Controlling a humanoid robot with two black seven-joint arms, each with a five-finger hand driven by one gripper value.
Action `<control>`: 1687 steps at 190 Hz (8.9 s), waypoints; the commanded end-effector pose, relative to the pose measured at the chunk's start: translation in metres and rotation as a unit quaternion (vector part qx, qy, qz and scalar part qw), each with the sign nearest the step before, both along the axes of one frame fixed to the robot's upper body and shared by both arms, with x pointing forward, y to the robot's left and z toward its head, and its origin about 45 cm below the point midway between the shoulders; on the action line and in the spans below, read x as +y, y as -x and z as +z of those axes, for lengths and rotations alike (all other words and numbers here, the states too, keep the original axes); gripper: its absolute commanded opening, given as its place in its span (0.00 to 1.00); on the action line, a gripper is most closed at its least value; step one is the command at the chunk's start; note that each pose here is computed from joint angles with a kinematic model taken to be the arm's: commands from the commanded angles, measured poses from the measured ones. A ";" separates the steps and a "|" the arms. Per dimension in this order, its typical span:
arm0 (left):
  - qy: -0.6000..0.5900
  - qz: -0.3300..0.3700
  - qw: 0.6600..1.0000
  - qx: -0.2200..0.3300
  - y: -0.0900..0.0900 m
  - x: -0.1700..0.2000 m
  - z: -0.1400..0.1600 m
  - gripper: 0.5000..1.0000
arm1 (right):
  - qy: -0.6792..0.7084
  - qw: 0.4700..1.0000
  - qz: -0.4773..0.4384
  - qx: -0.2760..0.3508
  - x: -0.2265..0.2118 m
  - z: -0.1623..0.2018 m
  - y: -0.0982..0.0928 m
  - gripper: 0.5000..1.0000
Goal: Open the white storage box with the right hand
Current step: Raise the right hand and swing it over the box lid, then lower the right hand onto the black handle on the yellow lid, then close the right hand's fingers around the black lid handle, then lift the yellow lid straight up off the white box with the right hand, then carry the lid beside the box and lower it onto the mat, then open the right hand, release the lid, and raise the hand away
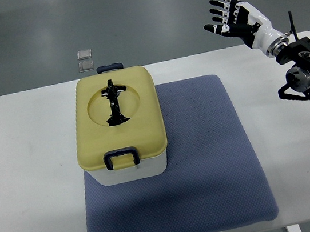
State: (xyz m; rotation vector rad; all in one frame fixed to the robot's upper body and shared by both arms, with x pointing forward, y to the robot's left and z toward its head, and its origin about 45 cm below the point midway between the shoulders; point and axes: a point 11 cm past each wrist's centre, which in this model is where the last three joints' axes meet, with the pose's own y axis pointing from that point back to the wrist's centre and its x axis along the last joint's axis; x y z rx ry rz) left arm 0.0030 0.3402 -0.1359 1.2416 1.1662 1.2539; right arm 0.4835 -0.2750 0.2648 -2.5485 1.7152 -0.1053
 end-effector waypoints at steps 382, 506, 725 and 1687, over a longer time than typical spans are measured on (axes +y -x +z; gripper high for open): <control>0.000 0.000 1.000 0.000 0.000 0.000 0.000 1.00 | 0.599 0.526 0.459 -0.392 0.264 0.102 0.077 0.79; 0.001 0.000 1.000 0.000 0.000 0.000 0.000 1.00 | 0.649 0.438 0.474 -0.403 0.270 0.087 0.082 0.60; 0.000 0.000 1.000 0.000 0.000 0.000 0.000 1.00 | 0.650 0.404 0.450 -0.461 0.288 0.084 0.081 0.00; 0.001 0.000 1.000 0.000 0.000 0.000 0.000 1.00 | -0.045 0.987 -0.100 0.116 -0.022 -0.056 -0.012 0.84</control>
